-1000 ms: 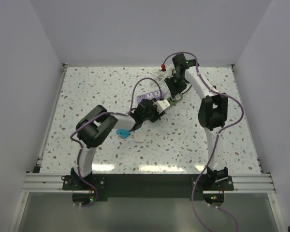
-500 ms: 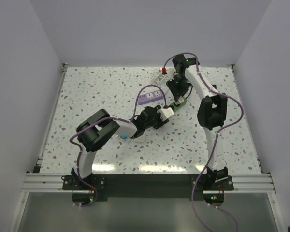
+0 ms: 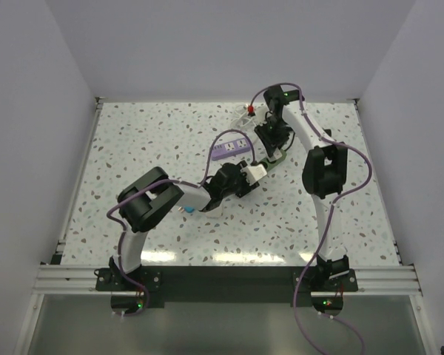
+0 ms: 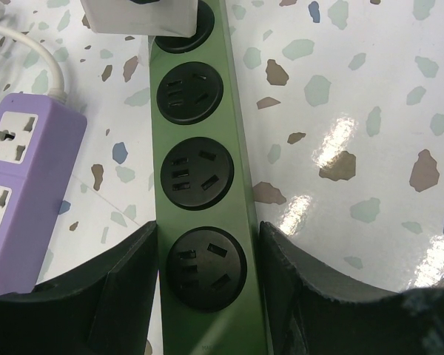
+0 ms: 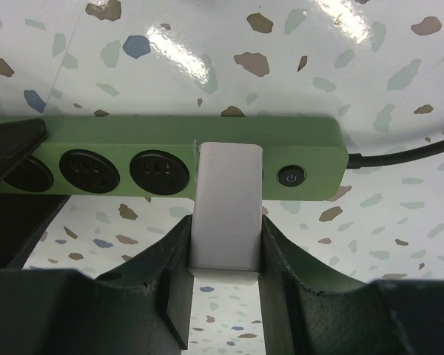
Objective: Insert the plug
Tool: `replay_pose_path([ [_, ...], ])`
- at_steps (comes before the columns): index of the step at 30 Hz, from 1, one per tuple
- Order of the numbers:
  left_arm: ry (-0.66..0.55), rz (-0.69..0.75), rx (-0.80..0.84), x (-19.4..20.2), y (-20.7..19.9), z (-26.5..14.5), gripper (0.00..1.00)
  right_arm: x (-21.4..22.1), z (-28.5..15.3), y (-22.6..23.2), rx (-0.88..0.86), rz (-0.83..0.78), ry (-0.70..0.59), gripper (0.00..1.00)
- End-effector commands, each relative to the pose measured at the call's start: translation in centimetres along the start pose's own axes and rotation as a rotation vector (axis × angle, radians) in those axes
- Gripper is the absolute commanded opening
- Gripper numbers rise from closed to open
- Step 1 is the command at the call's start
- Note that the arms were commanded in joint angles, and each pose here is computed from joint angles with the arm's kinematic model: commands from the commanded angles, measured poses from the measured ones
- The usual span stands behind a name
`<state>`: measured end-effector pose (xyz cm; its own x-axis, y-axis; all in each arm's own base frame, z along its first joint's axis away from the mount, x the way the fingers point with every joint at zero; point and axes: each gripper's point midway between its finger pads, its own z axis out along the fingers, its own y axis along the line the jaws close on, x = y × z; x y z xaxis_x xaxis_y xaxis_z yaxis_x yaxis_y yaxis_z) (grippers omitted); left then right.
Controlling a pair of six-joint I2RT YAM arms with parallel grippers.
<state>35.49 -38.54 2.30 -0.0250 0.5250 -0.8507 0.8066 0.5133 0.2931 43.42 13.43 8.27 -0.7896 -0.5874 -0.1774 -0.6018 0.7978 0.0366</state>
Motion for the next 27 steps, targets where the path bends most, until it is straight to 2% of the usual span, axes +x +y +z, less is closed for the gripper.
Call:
replay_pose_path([
  [1, 0.183, 0.012, 0.398, 6.4, -11.5, -1.4, 0.0, 1.3, -0.3, 3.2, -0.109, -0.016, 0.05, 0.0],
  [11, 0.167, 0.028, 0.407, 5.7, -11.4, -1.5, 0.0, -0.2, 0.7, 2.2, -0.079, -0.024, 0.021, 0.0],
  [27, 0.135, 0.038, 0.426, 4.5, -11.6, -0.7, 0.0, 0.5, 6.5, 1.9, -0.113, -0.008, 0.12, 0.0],
])
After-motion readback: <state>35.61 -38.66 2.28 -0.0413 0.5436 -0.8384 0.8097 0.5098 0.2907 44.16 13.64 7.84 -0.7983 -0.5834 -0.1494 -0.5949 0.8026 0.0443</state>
